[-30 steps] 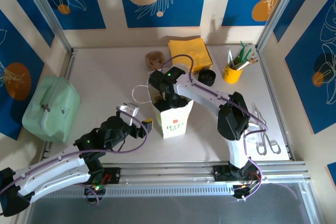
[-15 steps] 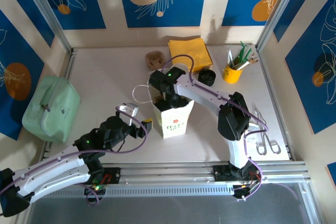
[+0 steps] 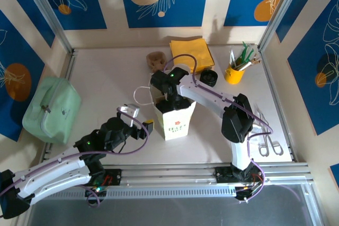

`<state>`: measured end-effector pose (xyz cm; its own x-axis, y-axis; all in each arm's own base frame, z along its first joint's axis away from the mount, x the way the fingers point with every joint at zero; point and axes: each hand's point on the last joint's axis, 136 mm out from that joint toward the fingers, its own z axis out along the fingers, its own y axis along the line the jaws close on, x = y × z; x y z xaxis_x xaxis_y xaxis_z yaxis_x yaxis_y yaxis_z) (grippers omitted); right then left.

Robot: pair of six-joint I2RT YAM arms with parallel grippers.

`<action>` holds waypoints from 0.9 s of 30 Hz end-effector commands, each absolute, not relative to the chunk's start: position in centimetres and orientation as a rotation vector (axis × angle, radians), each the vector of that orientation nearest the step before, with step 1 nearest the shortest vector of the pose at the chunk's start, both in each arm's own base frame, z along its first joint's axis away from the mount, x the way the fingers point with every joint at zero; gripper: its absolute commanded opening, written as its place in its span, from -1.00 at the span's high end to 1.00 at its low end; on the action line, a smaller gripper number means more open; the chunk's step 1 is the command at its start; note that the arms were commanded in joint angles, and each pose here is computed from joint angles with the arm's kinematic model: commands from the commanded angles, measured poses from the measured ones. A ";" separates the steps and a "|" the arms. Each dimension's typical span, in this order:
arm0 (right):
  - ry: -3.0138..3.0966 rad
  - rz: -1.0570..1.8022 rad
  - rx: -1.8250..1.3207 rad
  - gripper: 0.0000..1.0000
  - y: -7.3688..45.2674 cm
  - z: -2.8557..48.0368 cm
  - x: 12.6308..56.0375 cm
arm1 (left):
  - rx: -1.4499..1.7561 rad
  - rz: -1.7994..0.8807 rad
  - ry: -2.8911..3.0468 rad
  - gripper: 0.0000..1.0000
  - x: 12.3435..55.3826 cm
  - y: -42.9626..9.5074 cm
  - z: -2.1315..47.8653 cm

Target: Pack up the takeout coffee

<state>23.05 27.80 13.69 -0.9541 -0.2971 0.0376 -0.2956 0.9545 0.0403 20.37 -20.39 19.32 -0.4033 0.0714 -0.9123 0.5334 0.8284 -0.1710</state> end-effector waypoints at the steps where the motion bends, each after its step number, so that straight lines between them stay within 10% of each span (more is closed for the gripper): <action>1: -3.113 -0.104 0.469 -0.95 28.0 16.1 22.9 | 0.443 -0.532 1.929 -0.90 20.4 -20.2 19.4; 27: -3.111 -0.103 0.414 -0.89 27.9 17.2 23.6 | 0.450 -0.527 1.921 -0.90 20.5 -20.3 19.8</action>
<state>23.80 28.18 16.56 -0.9592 -0.2816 -0.0266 -0.2827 0.9574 0.0592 20.37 -20.38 19.31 -0.4032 0.0719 -0.9123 0.5332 0.8287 -0.1703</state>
